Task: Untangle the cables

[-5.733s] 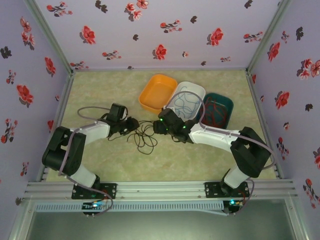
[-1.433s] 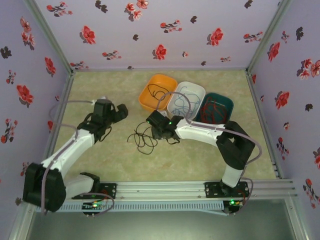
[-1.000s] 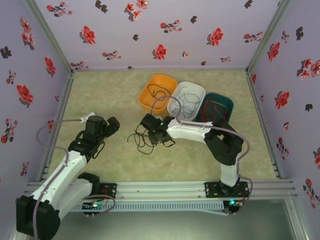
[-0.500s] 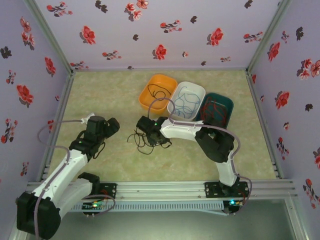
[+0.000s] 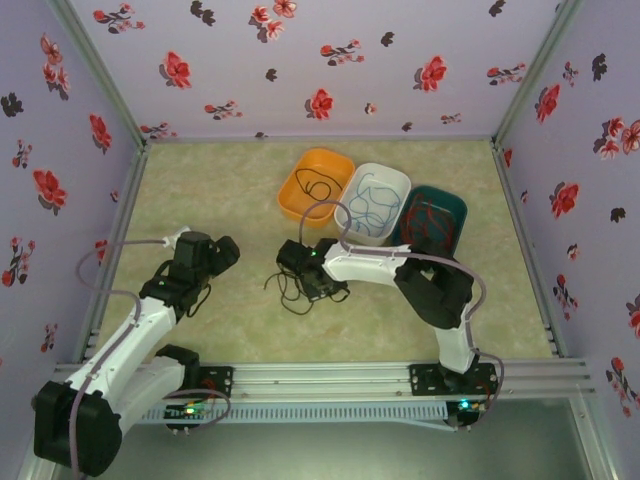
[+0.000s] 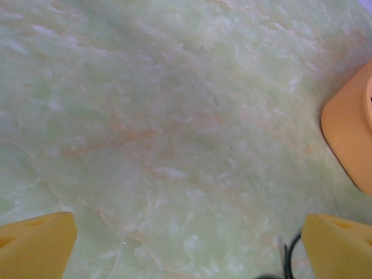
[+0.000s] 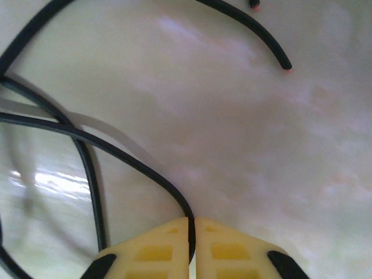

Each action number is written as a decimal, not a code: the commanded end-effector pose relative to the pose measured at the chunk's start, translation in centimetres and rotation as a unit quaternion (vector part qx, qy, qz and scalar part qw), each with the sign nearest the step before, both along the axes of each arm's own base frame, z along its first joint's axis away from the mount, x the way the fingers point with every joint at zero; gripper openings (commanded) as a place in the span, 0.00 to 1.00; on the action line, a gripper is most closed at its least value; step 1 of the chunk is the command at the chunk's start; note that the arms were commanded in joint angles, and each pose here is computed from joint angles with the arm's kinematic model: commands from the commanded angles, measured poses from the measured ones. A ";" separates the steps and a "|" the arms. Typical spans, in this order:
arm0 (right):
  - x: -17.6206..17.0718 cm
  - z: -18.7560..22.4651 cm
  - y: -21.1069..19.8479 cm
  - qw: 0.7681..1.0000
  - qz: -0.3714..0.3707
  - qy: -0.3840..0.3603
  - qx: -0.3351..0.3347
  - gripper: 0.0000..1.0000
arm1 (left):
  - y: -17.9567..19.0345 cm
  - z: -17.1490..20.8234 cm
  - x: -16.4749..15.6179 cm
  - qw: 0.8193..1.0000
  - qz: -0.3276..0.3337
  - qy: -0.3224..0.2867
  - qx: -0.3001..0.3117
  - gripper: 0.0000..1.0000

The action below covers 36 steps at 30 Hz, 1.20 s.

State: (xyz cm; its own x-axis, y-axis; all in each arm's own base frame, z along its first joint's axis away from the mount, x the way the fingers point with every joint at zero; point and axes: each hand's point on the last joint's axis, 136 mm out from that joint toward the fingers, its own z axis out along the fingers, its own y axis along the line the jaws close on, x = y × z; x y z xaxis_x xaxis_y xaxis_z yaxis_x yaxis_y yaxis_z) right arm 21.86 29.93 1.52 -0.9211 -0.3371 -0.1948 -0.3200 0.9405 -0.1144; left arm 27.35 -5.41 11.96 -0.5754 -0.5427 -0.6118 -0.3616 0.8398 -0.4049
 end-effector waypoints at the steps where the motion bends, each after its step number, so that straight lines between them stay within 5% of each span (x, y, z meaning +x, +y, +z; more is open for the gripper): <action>1: -1.3 -0.2 -3.2 0.998 0.005 0.023 -0.058 0.16 | 0.5 -0.4 -0.1 1.000 0.015 0.006 0.000 1.00; 6: -1.4 -2.1 -1.4 0.999 -0.009 0.051 -0.013 0.16 | 0.1 -0.2 0.1 1.000 0.009 0.003 -0.008 1.00; 10: -1.1 -3.1 -0.4 0.998 -0.025 0.062 0.016 0.00 | -0.9 -0.2 0.4 1.000 -0.019 0.008 -0.015 1.00; 12: -0.6 -2.8 -0.4 0.998 -0.030 0.055 0.020 0.00 | -1.5 -0.3 0.4 0.999 -0.035 0.016 -0.023 1.00; 27: 3.4 8.0 1.6 0.978 -0.018 -0.129 0.160 0.00 | -11.2 -3.2 -2.8 0.972 -0.202 0.076 -0.090 0.97; 36: 3.8 8.5 2.5 0.973 -0.023 -0.138 0.184 0.00 | -14.5 -3.5 -2.0 0.961 -0.235 0.064 -0.130 0.73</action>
